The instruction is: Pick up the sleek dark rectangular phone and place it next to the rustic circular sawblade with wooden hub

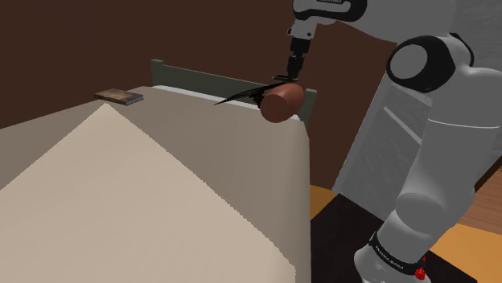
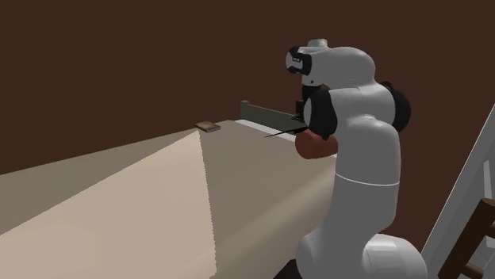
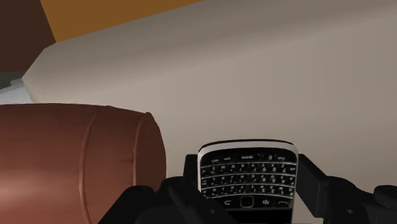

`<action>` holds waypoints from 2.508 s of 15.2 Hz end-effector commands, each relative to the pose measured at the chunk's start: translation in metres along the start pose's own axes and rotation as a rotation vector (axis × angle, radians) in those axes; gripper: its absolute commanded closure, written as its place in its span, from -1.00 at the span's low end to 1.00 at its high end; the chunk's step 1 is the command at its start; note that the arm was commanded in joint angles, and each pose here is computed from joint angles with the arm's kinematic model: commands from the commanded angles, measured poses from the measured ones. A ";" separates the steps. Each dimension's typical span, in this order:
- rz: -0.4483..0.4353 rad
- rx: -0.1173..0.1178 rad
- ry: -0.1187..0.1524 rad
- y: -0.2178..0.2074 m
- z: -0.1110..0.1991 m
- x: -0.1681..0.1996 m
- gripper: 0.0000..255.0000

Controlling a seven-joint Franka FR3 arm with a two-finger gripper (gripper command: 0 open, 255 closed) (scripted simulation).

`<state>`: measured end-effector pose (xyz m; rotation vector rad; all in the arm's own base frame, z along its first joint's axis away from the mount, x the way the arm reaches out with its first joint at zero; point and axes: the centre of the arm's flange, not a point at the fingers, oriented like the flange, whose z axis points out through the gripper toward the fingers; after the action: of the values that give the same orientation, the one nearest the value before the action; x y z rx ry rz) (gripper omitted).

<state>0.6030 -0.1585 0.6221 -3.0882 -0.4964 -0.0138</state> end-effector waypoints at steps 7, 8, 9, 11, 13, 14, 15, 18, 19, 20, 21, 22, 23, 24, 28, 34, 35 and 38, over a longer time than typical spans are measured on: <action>-0.001 0.000 0.000 0.078 0.004 -0.020 1.00; -0.001 0.000 0.000 0.078 0.010 -0.020 1.00; -0.001 0.000 0.000 0.078 0.015 -0.020 1.00; -0.001 0.000 0.000 0.078 0.025 -0.020 1.00; -0.001 0.000 0.000 0.078 0.036 -0.021 1.00; -0.001 0.000 0.000 0.078 0.041 -0.021 1.00; -0.001 0.000 0.000 0.078 0.046 -0.021 1.00; -0.001 0.000 0.000 0.078 0.062 -0.021 1.00; -0.001 0.000 0.000 0.078 0.068 -0.021 1.00; -0.001 0.000 0.000 0.079 0.073 -0.021 1.00; -0.001 0.000 0.000 0.079 0.078 -0.021 1.00; -0.001 0.000 0.000 0.079 0.083 -0.021 1.00; -0.001 0.000 0.000 0.079 0.089 -0.021 1.00; -0.001 0.000 0.000 0.079 0.094 -0.021 1.00; -0.001 0.000 0.000 0.079 0.115 -0.021 1.00; -0.001 0.000 0.000 0.079 0.147 -0.022 1.00; -0.001 0.000 0.000 0.079 0.152 -0.022 1.00; -0.001 0.000 0.000 0.080 0.168 -0.022 1.00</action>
<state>0.6078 -0.2373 0.4604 -3.0880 -0.5017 -0.0180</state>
